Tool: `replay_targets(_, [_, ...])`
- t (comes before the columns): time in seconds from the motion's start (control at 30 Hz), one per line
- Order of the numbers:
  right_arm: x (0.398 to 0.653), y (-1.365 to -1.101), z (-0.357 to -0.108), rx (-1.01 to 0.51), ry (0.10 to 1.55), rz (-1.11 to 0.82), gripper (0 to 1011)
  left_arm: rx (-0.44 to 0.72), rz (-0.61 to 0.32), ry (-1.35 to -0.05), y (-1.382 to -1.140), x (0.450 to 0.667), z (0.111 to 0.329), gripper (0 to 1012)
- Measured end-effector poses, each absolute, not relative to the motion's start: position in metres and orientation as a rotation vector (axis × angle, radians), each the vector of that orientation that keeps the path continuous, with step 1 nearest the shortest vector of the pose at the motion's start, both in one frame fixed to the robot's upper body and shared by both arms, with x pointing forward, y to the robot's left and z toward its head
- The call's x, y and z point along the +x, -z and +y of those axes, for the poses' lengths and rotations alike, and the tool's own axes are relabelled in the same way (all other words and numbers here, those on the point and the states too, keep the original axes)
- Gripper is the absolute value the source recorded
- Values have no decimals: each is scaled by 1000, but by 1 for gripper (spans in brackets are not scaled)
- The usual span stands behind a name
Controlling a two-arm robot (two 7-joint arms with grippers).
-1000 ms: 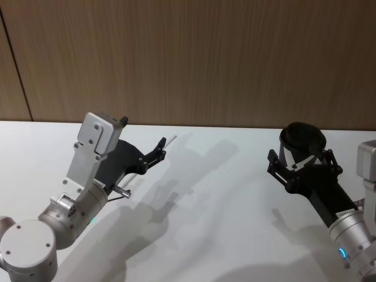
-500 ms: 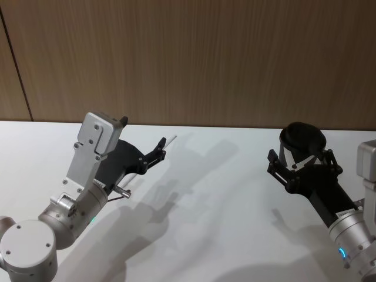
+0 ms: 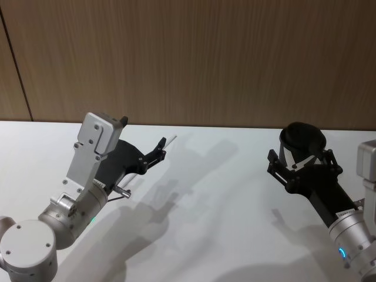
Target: Pick up the straw with one hand, pass it to the other hand, and insert it into the cup.
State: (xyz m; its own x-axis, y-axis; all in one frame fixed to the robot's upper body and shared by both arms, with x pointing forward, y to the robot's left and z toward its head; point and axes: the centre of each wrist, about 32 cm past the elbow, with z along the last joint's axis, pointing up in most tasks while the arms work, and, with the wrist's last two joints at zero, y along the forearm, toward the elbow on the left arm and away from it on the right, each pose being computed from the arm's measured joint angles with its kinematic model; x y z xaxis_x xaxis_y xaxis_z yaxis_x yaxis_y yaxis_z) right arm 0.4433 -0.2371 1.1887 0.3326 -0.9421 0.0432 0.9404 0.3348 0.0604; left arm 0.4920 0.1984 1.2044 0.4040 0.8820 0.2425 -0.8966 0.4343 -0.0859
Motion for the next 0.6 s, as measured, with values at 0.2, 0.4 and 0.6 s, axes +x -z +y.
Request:
replay_targets(0.2, [443,-1189,-237,26,1229,-75,1001,61,-268,-1124,-1204,492,198,1003])
replay_targets(0.4, [443,-1189,-237,26,1229,-75,1001,61,-268,-1124,-1204,492,198,1003])
replay_targets(0.6, [443,-1189,-237,26,1229,-75,1001,61,-268,-1124,-1204,492,198,1003])
